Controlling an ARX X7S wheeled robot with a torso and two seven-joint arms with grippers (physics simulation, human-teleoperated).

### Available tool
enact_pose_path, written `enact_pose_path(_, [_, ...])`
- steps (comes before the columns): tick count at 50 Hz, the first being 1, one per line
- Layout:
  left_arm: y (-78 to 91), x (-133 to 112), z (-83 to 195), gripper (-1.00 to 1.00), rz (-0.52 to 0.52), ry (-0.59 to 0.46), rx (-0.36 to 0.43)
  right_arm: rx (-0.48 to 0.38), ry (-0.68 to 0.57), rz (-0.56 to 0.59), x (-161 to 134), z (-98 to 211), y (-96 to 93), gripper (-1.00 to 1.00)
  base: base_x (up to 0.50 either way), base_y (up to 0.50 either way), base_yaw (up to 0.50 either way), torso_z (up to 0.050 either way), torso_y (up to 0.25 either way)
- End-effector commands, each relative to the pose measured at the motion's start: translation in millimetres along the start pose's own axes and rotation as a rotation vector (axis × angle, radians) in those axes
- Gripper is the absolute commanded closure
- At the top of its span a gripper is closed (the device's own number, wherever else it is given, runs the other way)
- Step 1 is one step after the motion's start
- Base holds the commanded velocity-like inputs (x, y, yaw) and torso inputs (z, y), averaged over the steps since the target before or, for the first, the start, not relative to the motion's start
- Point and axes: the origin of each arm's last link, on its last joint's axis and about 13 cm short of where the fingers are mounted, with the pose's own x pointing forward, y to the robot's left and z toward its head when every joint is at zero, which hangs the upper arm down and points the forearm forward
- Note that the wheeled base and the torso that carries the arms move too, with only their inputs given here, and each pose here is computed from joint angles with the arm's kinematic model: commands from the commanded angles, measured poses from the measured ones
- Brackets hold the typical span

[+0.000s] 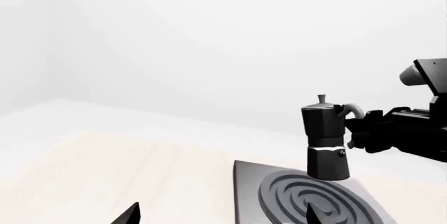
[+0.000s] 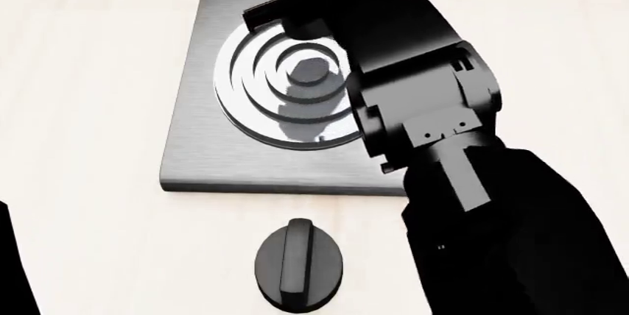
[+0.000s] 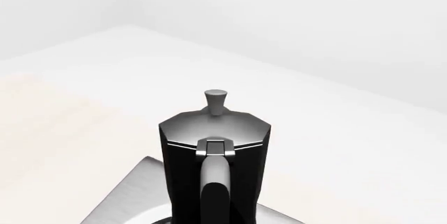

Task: Put the moka pot on the stove.

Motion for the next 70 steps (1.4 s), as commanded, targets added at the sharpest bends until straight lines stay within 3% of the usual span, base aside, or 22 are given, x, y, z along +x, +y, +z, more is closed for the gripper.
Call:
enact_pose_path(1, [-1.2, -0.2, -0.7, -1.0, -0.006, 0.003, -0.005, -0.006, -0.013, 0.044, 2.0, -0.3, 13.3, 1.0, 0.0, 0.0, 0.0, 0.0, 0.0])
enact_pose_path(70, [-0.4, -0.1, -0.3, -1.0, -0.004, 0.005, -0.006, 0.029, 0.042, 0.04, -1.1, -41.0, 17.1, 1.0, 0.0, 0.0, 0.0, 0.0, 0.001])
